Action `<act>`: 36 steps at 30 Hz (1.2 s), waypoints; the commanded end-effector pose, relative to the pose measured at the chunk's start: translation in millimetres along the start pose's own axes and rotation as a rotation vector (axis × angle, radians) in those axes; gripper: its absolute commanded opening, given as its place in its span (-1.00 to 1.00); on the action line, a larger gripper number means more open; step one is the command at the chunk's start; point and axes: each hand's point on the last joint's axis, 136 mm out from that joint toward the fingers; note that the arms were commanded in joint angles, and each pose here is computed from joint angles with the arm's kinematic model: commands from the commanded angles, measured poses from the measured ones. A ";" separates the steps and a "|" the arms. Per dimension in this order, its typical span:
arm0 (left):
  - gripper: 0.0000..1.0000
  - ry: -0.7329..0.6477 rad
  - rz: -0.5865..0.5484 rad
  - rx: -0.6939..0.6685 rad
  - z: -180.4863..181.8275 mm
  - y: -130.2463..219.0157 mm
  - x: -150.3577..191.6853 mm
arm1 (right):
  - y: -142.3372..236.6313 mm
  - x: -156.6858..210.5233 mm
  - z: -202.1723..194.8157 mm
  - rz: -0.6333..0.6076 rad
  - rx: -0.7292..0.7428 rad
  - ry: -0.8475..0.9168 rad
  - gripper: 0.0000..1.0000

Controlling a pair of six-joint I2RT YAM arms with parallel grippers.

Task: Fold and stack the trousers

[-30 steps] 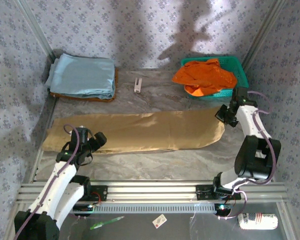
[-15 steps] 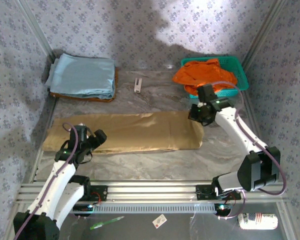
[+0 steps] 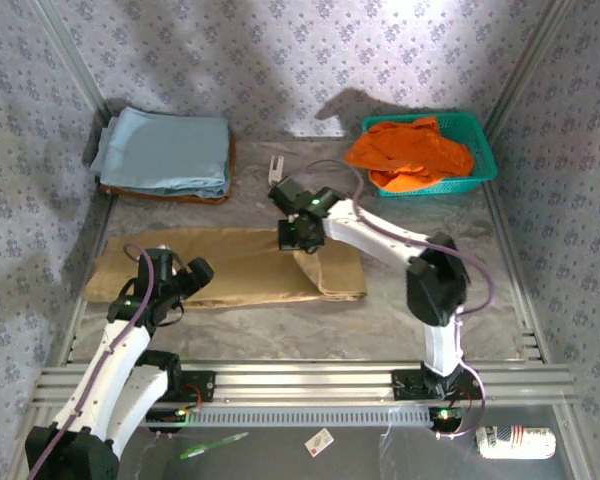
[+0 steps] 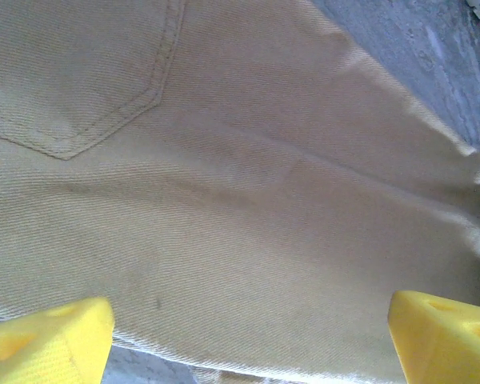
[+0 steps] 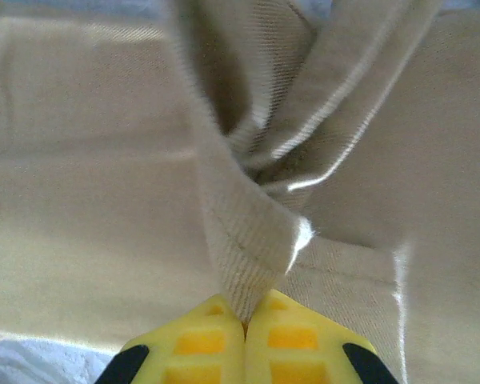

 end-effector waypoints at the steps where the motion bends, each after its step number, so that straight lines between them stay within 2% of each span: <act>1: 0.77 -0.009 -0.011 0.022 -7.4 10.4 -9.5 | -15.7 11.0 19.6 0.027 0.040 -0.004 -1.00; 7: 0.77 -0.011 -0.014 0.024 -8.2 11.5 -10.9 | -38.4 26.4 56.0 0.063 0.038 0.027 -1.00; 13: 0.77 -0.010 -0.014 0.026 -8.9 11.3 -12.1 | -43.2 34.2 79.1 0.058 -0.003 0.027 -1.00; 19: 0.78 -0.008 -0.012 0.022 -8.3 11.1 -11.5 | -46.2 47.7 102.6 0.118 -0.089 0.034 -0.70; 22: 0.78 -0.007 -0.016 0.017 -8.0 11.5 -13.5 | -42.5 43.1 113.2 0.114 -0.137 0.006 -0.69; 24: 0.78 -0.005 -0.019 0.016 -8.4 12.2 -14.9 | -39.1 39.3 123.3 0.119 -0.185 -0.008 -0.50; 26: 0.80 -0.005 -0.020 0.015 -9.0 13.3 -16.4 | -32.9 37.1 135.8 0.144 -0.246 -0.020 -0.15; 28: 0.81 -0.001 -0.020 0.004 -7.5 14.1 -17.1 | -22.2 39.1 147.7 0.185 -0.316 -0.005 0.01; 30: 0.82 -0.001 -0.020 0.010 -9.4 15.1 -18.3 | -9.8 38.4 145.4 0.186 -0.328 0.010 0.04; 33: 0.82 0.002 -0.009 0.027 -13.4 13.1 -18.3 | 13.5 28.7 124.0 0.124 -0.318 0.013 0.05; 36: 0.80 -0.009 0.045 0.060 -24.7 2.4 -12.7 | 29.5 12.8 81.3 0.040 -0.266 -0.005 0.05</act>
Point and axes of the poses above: each hand's point on the last joint's axis, 136 mm out from that joint toward the fingers, its own y axis back along the fingers, its own z axis along the line the jaws close on, x = y × z, and after that the axes turned 12 degrees about -y, right-handed
